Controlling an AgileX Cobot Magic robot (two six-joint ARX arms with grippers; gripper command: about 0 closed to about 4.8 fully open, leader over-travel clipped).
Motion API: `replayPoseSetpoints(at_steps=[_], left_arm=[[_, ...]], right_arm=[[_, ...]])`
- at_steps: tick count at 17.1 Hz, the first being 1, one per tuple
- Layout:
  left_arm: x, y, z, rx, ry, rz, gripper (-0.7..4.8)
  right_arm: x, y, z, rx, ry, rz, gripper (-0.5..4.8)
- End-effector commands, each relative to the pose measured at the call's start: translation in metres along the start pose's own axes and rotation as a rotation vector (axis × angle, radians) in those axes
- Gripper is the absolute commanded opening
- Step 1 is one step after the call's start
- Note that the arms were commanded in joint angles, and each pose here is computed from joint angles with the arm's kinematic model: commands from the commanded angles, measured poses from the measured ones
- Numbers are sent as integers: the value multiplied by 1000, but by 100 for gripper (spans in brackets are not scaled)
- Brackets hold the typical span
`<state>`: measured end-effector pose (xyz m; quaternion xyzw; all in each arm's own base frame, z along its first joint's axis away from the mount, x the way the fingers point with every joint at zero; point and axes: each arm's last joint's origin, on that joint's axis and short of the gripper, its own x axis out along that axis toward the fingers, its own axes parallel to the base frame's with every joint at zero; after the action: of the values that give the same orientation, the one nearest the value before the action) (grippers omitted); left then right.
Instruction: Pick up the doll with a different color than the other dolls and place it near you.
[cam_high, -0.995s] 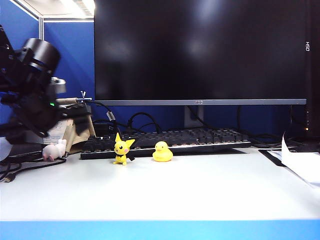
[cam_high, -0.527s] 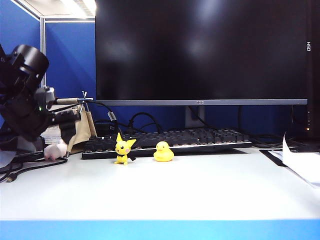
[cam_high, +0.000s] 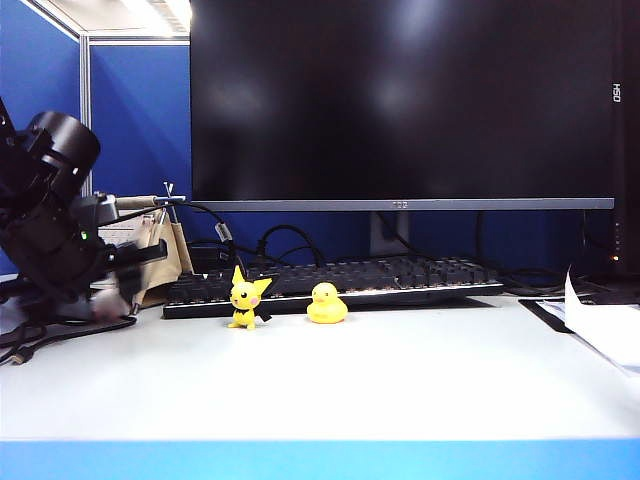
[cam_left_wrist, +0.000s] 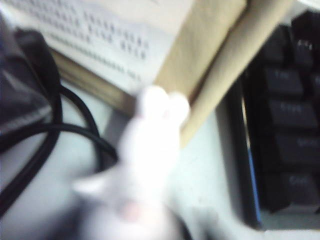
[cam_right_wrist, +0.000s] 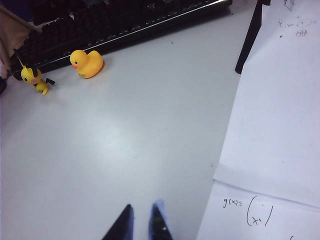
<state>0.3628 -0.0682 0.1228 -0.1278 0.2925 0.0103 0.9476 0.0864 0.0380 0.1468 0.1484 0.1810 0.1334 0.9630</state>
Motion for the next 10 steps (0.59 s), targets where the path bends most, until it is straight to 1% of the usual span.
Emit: replayPoseSetpoints(at_steps=[1, 2, 3, 4, 5, 6, 8, 9, 10], left_arm=[[1, 1, -5, -3, 40, -9, 79], [1, 1, -5, -3, 39, -7, 79], [1, 1, -5, -3, 39, -8, 66], [1, 1, -5, -2, 40, -8, 42], [1, 1, -5, -2, 40, -11, 42], [1, 0, -5, 6, 45, -24, 18], [1, -1, -6, 17, 50, -36, 11], [1, -2, -6, 17, 53, -49, -6], [0, -3, -6, 18, 54, -54, -6]], right_arm=[[0, -1, -1, -4, 14, -8, 53], [0, -1, -1, -4, 14, -8, 53], [0, -1, -1, -4, 14, -8, 53], [0, -1, -1, -4, 14, -8, 53], [0, -1, -1, -4, 14, -8, 53], [0, -1, -1, -4, 14, -8, 53], [0, -1, -1, -4, 14, -8, 53], [0, -1, -1, -4, 14, -8, 53], [0, -1, -1, -4, 14, -8, 53]])
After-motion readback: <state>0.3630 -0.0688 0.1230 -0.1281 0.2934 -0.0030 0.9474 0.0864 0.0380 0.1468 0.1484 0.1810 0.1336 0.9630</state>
